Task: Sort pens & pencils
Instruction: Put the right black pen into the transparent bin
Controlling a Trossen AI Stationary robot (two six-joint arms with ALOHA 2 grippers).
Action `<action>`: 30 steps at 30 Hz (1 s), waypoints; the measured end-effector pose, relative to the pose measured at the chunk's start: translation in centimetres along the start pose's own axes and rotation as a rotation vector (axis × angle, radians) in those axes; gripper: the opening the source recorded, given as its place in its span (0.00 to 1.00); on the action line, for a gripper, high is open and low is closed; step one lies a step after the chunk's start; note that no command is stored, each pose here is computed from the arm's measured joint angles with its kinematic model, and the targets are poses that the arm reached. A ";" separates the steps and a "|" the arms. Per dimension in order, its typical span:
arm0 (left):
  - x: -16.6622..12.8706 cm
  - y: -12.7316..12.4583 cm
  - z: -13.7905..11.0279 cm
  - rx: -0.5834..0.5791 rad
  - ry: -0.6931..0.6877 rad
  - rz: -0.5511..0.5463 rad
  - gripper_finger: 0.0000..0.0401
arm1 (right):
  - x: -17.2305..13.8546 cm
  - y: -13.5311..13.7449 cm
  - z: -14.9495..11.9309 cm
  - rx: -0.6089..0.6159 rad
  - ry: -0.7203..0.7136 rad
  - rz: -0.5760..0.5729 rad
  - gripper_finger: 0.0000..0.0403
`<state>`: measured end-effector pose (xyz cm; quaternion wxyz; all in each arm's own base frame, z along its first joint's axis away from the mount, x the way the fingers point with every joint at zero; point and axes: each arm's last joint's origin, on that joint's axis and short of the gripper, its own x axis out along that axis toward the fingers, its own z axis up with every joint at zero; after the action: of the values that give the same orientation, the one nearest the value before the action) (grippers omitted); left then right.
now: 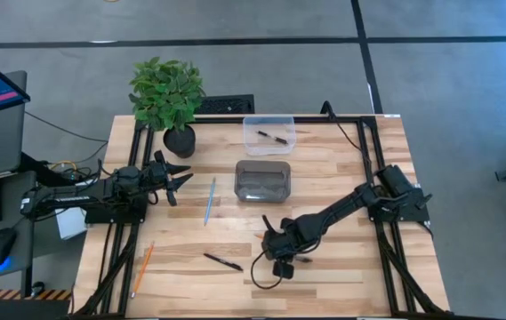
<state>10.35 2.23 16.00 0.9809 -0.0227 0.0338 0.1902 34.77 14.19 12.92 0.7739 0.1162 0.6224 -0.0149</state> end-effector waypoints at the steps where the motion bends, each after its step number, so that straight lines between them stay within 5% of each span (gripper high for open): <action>1: 0.0 0.0 0.0 0.000 0.000 0.000 0.29 | -0.3 0.0 0.1 -0.007 -0.004 -0.004 0.15; 11: 0.0 0.0 0.0 0.000 0.000 0.000 0.29 | -4.0 -0.9 3.7 -0.114 -0.030 -0.040 0.15; 18: 0.0 0.0 0.0 0.000 0.000 0.001 0.29 | -8.1 -3.1 6.9 -0.250 -0.072 -0.187 0.15; 30: 0.0 0.0 0.0 0.000 0.000 0.000 0.29 | -12.9 -14.9 10.7 -0.242 -0.121 -0.284 0.15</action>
<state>10.35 2.24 15.99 0.9809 -0.0228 0.0340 0.1904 39.63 -3.98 25.15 0.8085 -0.0679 0.5819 -0.0559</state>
